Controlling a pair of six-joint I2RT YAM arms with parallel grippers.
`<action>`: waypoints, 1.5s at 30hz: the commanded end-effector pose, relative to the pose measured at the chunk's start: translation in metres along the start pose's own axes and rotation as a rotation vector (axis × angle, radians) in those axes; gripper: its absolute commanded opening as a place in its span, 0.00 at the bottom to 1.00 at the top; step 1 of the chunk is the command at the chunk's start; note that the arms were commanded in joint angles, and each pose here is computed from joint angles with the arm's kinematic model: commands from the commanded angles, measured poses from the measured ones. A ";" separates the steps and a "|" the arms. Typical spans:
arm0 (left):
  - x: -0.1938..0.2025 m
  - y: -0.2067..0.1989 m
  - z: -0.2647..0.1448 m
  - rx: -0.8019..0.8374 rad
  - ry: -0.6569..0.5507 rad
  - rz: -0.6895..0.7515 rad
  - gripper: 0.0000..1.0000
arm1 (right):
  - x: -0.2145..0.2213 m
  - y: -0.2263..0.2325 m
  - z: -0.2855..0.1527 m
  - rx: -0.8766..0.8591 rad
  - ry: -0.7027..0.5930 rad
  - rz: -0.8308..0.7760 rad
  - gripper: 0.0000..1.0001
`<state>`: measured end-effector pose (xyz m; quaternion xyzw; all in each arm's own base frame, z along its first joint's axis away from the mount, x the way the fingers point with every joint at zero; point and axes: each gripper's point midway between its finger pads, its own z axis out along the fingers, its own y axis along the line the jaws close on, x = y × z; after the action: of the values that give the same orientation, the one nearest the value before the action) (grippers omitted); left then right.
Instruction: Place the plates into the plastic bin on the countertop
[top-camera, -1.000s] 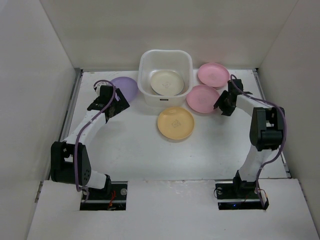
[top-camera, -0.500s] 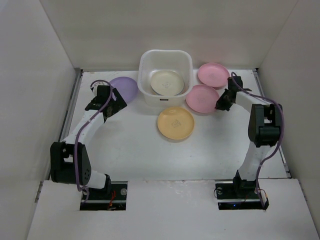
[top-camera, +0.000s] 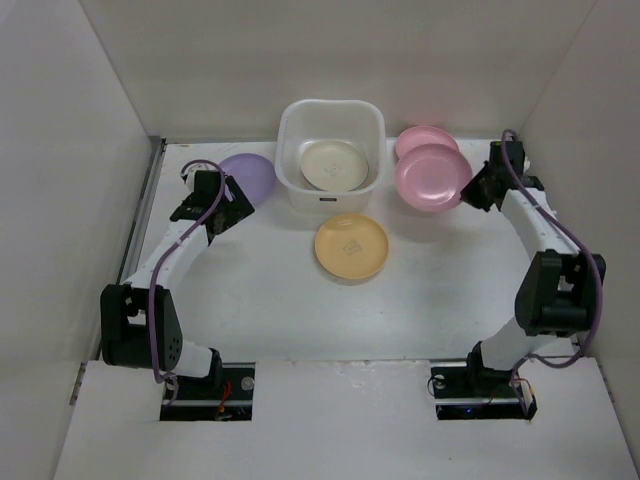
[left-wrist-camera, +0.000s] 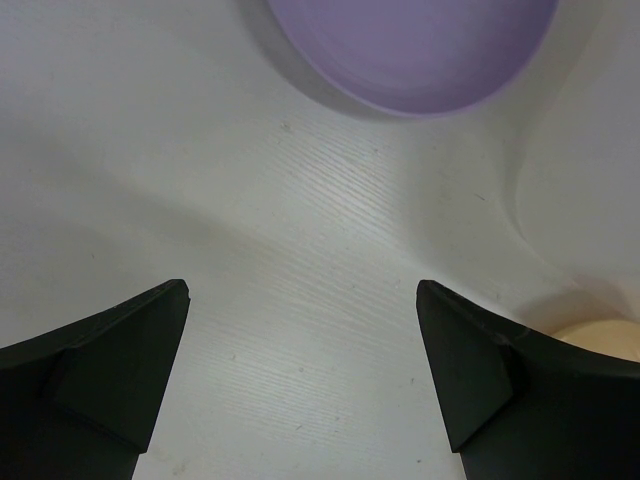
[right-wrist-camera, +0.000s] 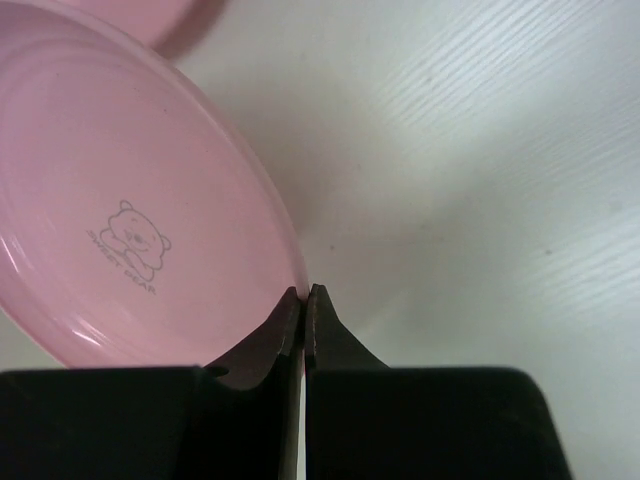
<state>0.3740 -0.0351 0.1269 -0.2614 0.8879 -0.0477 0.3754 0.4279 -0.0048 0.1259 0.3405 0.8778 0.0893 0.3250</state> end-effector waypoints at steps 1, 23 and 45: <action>-0.018 -0.014 -0.012 0.048 -0.056 -0.012 1.00 | -0.063 0.017 -0.064 -0.037 -0.223 -0.008 0.00; -0.003 0.020 -0.040 0.029 -0.078 -0.049 1.00 | -0.033 0.292 -0.038 -0.450 -0.304 -0.415 0.00; 0.005 0.046 -0.048 -0.009 -0.077 -0.089 1.00 | 0.011 0.316 0.006 -0.480 -0.278 -0.533 0.44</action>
<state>0.3181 -0.0037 0.1408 -0.2987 0.8646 -0.0446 0.4016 0.5917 0.2311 0.1989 0.0312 0.8630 0.1387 0.4848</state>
